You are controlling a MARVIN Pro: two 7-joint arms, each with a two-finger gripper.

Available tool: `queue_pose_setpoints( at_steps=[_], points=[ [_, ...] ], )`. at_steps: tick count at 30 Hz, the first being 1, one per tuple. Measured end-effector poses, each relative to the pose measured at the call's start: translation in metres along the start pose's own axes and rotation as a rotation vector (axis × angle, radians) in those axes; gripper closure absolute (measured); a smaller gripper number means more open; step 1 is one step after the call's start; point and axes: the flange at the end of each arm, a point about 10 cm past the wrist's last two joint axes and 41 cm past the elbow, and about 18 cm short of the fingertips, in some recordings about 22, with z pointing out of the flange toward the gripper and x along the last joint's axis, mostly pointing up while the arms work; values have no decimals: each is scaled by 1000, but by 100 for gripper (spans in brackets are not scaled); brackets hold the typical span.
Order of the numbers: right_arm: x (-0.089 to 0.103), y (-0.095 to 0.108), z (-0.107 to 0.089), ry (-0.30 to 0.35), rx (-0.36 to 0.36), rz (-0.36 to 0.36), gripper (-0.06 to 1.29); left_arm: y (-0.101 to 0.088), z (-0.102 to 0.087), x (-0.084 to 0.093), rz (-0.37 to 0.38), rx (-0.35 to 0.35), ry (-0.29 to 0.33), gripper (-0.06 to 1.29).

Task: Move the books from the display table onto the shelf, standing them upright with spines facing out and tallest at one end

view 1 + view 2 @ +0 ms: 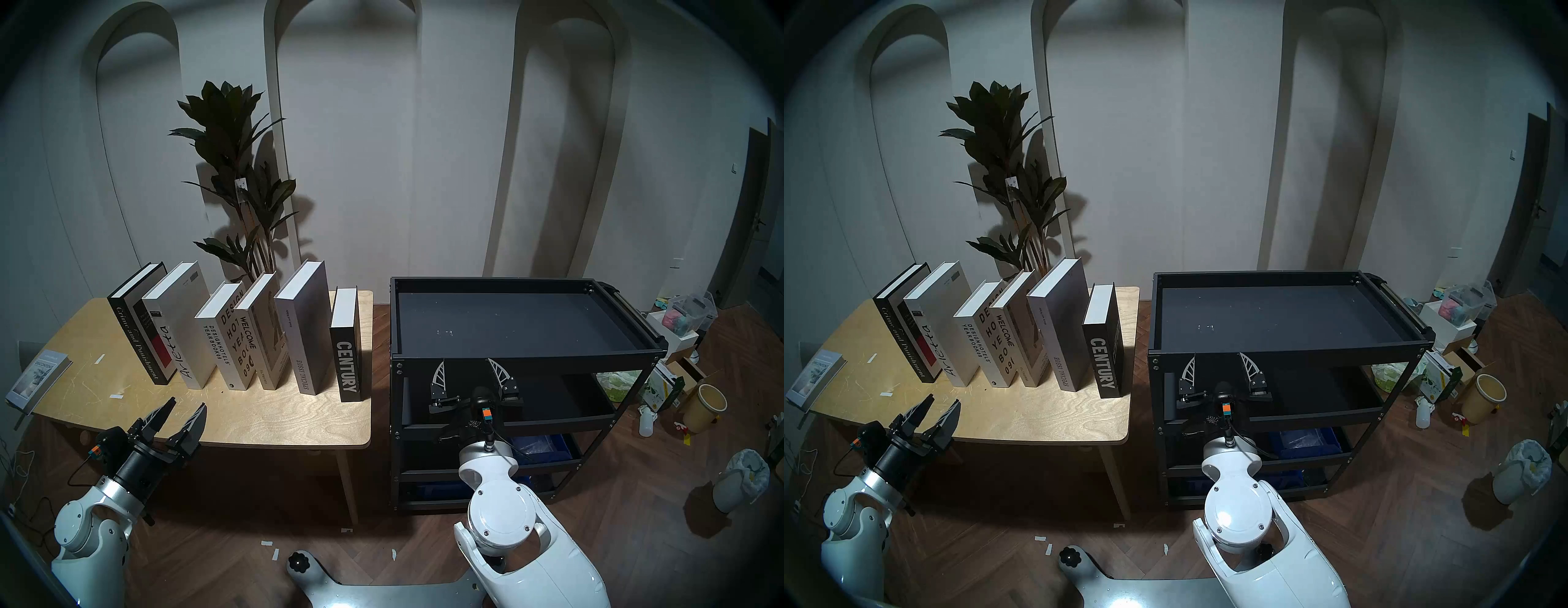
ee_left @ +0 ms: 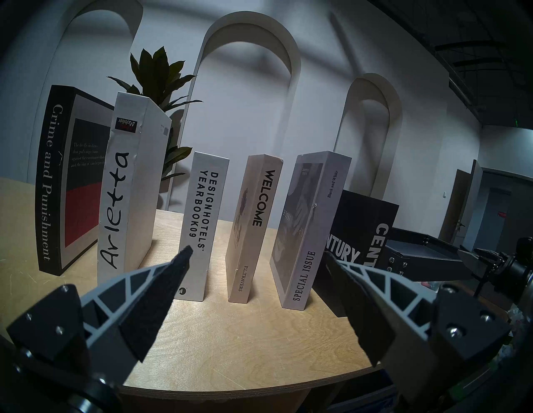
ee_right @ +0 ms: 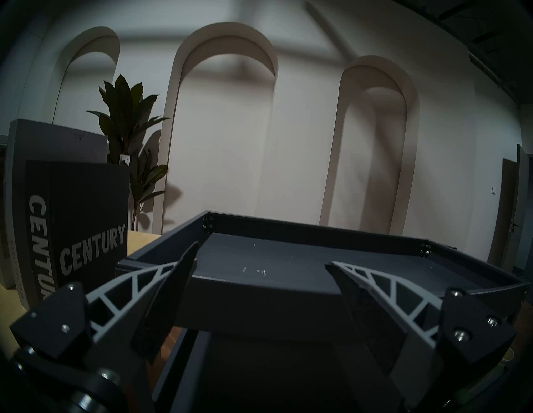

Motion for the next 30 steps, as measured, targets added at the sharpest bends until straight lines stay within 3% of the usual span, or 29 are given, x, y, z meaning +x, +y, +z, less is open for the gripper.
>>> queue_pose_setpoints(
  at_steps=[8,23,30],
  points=[
    [21,-27,-2,91,55,57,0,0,0,0,-1,0,0,-2],
    [20,-63,16,135,72,95,0,-1,0,-1,-2,0,0,-2],
    [34,-83,17,199,74,114,0,-1,0,-1,-3,0,0,-2]
  ],
)
